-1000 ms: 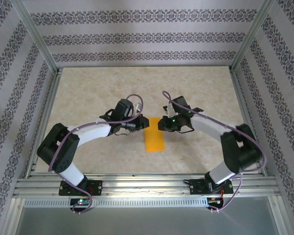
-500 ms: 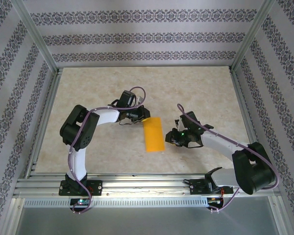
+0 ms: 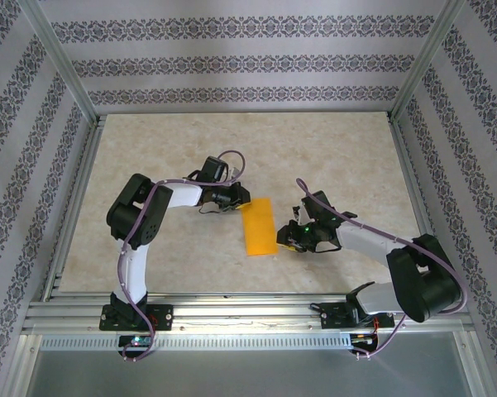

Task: Fold a paper plane with a square sheet of paper (pick it up from the middle)
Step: Fold the square sheet of paper in half at the center of the table.

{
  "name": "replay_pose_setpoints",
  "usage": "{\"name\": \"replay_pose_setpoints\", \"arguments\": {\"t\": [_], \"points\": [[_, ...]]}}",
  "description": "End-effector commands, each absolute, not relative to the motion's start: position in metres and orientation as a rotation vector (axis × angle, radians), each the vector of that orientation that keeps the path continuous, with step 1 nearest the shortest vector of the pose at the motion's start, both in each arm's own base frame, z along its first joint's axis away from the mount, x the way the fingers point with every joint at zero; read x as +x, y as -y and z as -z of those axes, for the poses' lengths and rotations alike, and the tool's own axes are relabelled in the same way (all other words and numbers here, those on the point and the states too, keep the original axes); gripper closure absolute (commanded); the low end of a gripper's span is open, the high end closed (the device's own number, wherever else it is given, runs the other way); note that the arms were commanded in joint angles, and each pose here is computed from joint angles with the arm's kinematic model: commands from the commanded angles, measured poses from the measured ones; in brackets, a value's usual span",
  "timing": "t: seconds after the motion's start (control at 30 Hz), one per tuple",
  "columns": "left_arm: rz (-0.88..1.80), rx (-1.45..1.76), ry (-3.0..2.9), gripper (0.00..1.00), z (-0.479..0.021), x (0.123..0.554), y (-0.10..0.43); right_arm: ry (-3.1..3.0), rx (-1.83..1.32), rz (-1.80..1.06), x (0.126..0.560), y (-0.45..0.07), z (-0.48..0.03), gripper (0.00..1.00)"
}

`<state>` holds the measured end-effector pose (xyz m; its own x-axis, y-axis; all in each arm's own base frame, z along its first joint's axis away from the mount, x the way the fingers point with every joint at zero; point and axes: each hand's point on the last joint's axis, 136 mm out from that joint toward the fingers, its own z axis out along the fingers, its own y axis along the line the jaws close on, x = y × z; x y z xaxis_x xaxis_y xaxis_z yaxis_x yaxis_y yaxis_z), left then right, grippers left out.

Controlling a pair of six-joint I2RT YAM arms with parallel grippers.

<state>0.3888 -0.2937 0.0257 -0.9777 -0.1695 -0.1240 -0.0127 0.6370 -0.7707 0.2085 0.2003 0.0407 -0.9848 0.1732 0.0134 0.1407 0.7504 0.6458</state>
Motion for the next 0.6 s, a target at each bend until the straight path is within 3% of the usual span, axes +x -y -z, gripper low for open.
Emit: {"name": "replay_pose_setpoints", "arguments": {"t": [0.0, 0.23, 0.57], "points": [[1.177, -0.184, -2.746, 0.87, 0.007, 0.377, 0.277, -2.936, 0.229, -1.084, 0.198, -0.202, -0.035, 0.7], [1.192, -0.199, -2.737, 0.87, 0.007, 0.375, 0.272, -2.943, 0.266, -1.128, 0.2, -0.208, -0.033, 0.62], [1.197, -0.238, -2.741, 0.87, 0.011, 0.372, 0.27, -2.973, 0.305, -1.18, 0.193, -0.215, -0.025, 0.61]]}}
